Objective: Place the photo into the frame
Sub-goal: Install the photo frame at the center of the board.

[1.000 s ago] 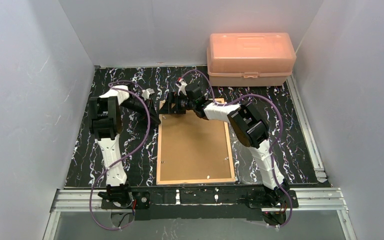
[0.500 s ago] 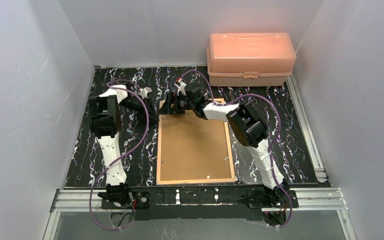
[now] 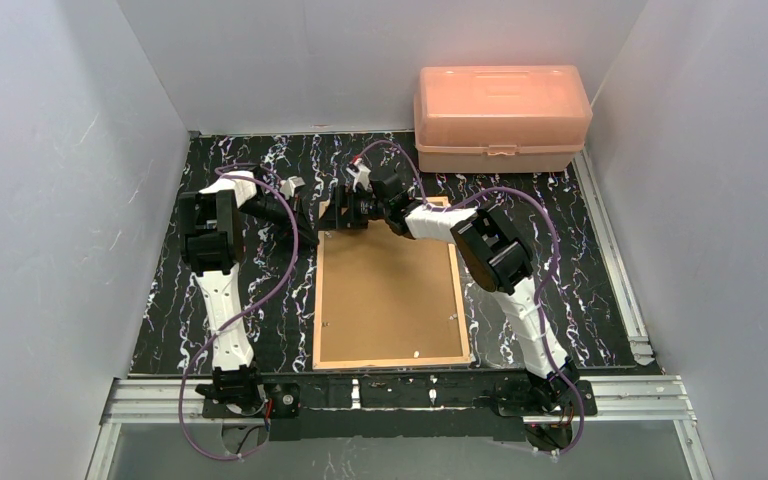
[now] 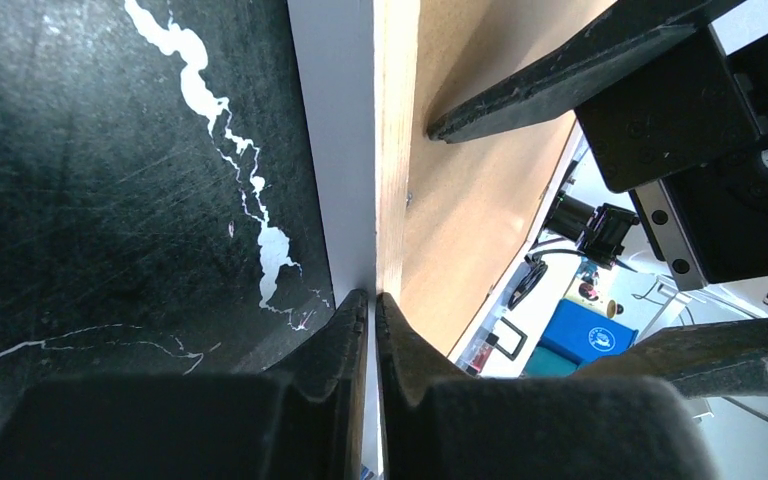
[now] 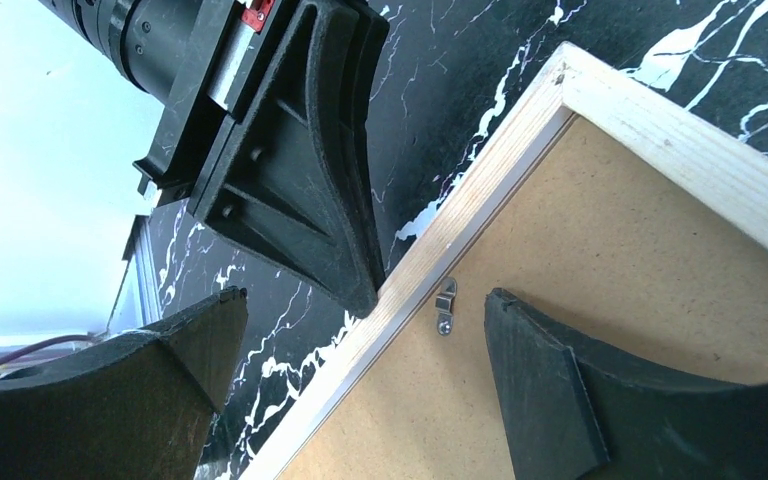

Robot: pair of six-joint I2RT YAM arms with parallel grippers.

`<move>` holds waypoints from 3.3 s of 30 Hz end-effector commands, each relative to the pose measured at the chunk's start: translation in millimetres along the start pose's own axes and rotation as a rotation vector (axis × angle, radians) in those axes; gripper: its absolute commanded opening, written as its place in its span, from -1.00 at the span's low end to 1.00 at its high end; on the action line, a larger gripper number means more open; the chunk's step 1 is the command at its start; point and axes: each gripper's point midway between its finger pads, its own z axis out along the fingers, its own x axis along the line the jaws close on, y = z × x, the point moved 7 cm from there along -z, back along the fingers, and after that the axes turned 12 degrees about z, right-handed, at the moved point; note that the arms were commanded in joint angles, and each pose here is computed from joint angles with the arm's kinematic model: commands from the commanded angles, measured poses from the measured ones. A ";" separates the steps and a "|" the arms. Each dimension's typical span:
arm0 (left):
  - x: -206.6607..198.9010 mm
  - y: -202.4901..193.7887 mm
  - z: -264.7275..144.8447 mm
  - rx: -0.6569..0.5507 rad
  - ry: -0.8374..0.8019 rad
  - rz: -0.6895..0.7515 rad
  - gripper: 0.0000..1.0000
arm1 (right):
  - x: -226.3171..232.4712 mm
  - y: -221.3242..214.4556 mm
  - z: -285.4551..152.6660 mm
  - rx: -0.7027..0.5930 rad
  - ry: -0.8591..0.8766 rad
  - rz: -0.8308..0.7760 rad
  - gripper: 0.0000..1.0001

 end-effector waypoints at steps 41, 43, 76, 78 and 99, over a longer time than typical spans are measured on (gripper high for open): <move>5.4 1.7 7.7 0.011 0.026 0.026 -1.00 | 10.9 -12.0 17.5 0.172 0.080 -0.038 0.89; 5.2 1.6 8.0 0.012 0.025 0.027 -1.00 | 12.4 -11.7 17.1 0.175 0.085 -0.038 0.89; 5.4 1.1 8.0 0.012 0.024 0.028 -1.00 | 8.7 -9.2 3.7 0.241 0.037 -0.089 0.88; 4.8 1.4 8.3 0.012 0.024 0.030 -1.00 | 9.3 -12.8 4.8 0.258 0.038 -0.088 0.86; 4.9 0.9 8.7 0.014 0.023 0.032 -1.00 | 7.0 -21.3 13.7 0.304 0.075 -0.073 0.82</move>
